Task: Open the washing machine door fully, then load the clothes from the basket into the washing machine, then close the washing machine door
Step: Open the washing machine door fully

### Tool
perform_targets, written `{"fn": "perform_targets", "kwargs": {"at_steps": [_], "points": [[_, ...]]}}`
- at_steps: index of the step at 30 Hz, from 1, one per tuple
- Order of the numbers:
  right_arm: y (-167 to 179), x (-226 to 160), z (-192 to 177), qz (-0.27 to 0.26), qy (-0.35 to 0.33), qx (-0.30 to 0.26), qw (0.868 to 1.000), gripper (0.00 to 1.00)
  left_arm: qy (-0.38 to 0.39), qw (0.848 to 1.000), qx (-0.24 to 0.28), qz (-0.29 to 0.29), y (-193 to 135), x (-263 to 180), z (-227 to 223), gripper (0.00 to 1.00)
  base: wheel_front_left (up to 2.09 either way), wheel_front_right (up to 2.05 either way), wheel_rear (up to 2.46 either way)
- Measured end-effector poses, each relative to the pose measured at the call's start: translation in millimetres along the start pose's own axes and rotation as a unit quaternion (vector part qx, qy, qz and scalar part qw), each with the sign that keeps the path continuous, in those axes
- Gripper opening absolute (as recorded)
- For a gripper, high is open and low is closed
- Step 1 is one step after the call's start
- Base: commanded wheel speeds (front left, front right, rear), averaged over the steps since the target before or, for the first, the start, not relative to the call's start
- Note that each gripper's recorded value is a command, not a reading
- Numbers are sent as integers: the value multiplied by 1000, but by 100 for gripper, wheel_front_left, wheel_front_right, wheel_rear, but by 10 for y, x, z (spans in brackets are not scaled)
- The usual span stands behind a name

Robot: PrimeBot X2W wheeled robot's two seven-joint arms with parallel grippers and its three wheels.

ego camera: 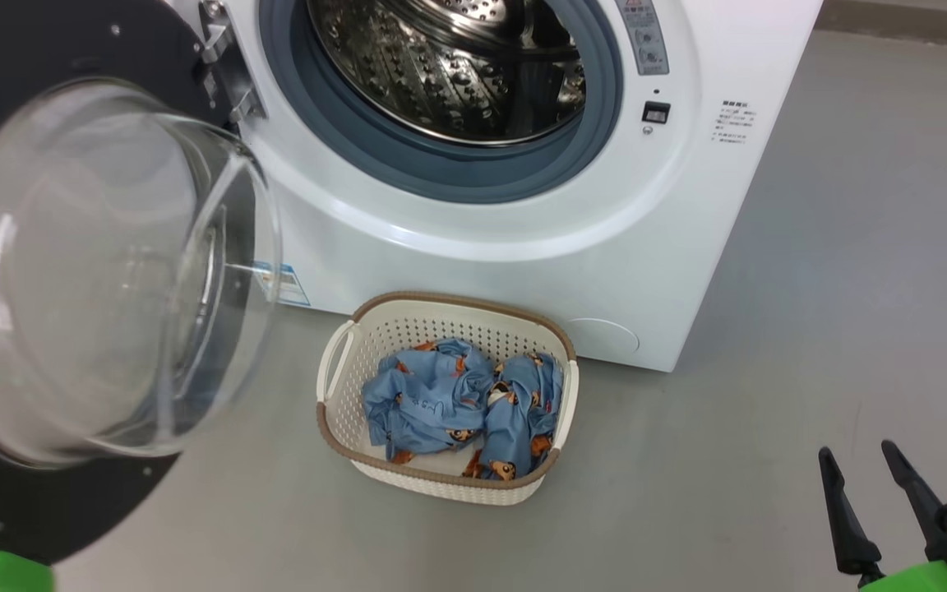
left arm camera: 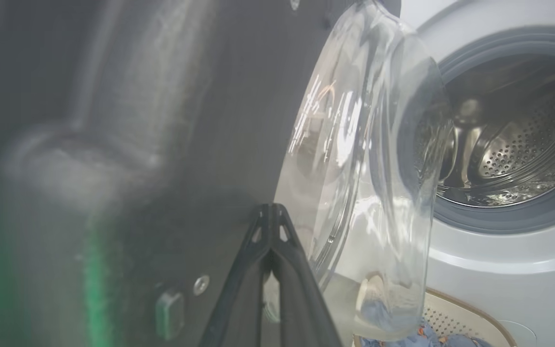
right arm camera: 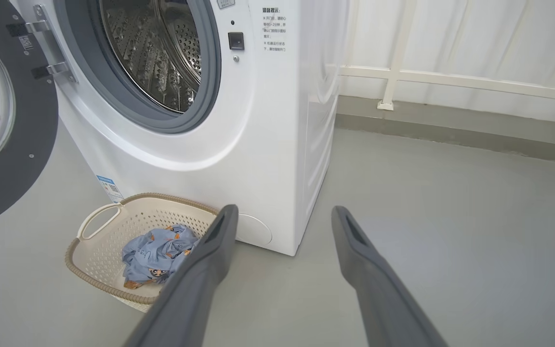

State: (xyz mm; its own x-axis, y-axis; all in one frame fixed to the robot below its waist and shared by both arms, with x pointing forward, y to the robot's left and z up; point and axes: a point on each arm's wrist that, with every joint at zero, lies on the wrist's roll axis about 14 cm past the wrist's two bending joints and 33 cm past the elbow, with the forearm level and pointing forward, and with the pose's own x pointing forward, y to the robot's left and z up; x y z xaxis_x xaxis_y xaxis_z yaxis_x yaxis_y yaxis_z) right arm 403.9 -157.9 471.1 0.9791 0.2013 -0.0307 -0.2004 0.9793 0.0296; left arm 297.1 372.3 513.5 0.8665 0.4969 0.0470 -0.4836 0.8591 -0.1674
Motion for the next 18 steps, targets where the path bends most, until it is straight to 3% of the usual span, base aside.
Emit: {"fn": "perform_targets", "kwargs": {"at_steps": [18], "points": [[43,227,-72,13,4,-1,1000,100,-1,995,60,79,721,535,158,0,0,0,0]]}}
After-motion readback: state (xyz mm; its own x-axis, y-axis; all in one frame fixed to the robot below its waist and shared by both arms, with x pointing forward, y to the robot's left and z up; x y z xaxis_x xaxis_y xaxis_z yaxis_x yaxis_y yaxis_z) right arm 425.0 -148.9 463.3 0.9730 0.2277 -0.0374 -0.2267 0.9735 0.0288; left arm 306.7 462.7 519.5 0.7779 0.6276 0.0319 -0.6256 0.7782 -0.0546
